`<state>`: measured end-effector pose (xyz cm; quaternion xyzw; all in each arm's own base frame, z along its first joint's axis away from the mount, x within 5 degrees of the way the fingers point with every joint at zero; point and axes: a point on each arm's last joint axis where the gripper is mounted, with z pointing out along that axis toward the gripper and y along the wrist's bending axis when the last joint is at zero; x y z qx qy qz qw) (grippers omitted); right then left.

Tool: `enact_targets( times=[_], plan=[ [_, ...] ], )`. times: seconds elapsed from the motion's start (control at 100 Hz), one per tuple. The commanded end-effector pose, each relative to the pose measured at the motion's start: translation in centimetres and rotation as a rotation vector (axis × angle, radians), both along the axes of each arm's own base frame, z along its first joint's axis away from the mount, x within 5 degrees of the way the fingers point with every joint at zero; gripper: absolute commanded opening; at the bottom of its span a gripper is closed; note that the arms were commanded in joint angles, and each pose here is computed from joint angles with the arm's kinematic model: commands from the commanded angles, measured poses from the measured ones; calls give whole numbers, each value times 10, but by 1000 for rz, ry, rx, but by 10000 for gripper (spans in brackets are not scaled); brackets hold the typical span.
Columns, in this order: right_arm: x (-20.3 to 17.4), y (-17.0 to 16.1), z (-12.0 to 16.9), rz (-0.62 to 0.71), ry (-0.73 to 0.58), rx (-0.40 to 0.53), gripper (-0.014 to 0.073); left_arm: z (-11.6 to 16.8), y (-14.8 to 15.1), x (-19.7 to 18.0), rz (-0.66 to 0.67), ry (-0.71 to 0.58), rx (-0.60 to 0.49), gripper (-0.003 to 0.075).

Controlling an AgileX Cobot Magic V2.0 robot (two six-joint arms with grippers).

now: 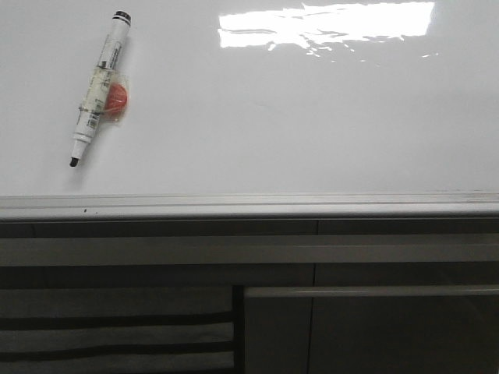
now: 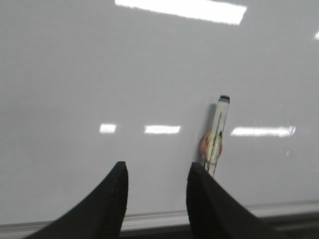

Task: Write number 0 on whiteboard

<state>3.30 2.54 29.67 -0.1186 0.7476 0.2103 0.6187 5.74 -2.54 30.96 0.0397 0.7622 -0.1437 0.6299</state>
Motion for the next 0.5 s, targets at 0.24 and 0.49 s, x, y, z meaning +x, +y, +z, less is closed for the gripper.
enact_targets(
  times=[0.24, 0.49],
  plan=[
    [29, -5, 61, -54, 34, -470, 299, 36, 14, 13, -14, 88, 513, 243],
    [48, 10, 94, -4, 14, -334, 299, 42, -12, 40, -206, 203, 367, 244]
  ],
)
